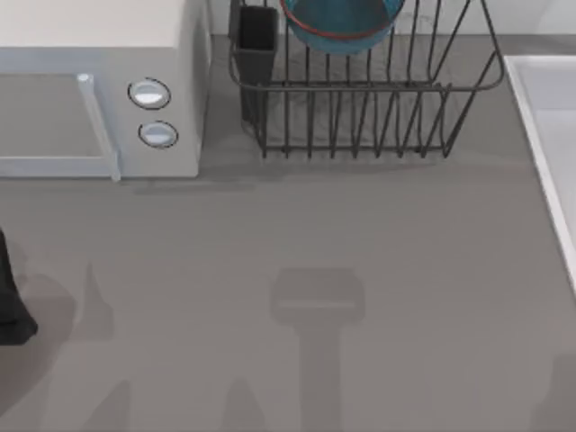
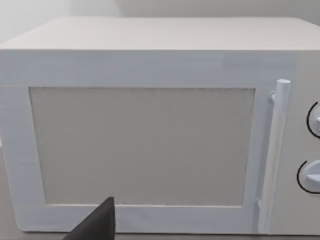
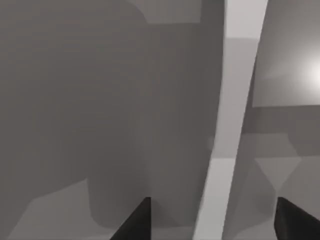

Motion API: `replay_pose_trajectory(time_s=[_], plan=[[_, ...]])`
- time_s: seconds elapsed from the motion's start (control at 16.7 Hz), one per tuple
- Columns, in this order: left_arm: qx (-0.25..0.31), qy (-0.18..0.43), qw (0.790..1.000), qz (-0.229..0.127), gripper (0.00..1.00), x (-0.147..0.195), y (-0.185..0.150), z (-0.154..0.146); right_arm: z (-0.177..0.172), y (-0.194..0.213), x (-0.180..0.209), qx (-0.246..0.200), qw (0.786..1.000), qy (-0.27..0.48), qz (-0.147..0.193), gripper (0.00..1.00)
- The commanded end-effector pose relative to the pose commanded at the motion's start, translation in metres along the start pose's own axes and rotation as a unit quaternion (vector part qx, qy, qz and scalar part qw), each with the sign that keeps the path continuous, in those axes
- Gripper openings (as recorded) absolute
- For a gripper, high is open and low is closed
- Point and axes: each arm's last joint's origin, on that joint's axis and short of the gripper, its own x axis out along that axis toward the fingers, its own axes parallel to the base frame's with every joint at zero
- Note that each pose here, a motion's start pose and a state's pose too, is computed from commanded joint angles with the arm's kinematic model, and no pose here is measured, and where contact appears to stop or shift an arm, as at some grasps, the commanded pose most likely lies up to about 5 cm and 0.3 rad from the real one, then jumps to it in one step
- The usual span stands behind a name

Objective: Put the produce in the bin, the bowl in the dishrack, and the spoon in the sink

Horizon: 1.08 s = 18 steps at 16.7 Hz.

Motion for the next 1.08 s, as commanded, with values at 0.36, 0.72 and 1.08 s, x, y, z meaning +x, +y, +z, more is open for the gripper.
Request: replay_pose_trajectory(time_s=[0.36, 0.72, 1.08], plan=[[0.000, 0.000, 1.000, 0.000, 1.00, 0.000, 0.000, 0.000, 0.002, 0.000, -0.024, 0.022, 1.000, -0.004, 0.006, 0.00], [0.000, 0.000, 1.000, 0.000, 1.00, 0.000, 0.000, 0.000, 0.004, -0.009, -0.067, 0.017, 1.000, 0.000, 0.016, 0.00], [0.000, 0.000, 1.000, 0.000, 1.00, 0.000, 0.000, 0.000, 0.002, -0.007, -0.122, 0.022, 1.000, -0.004, 0.007, 0.00]])
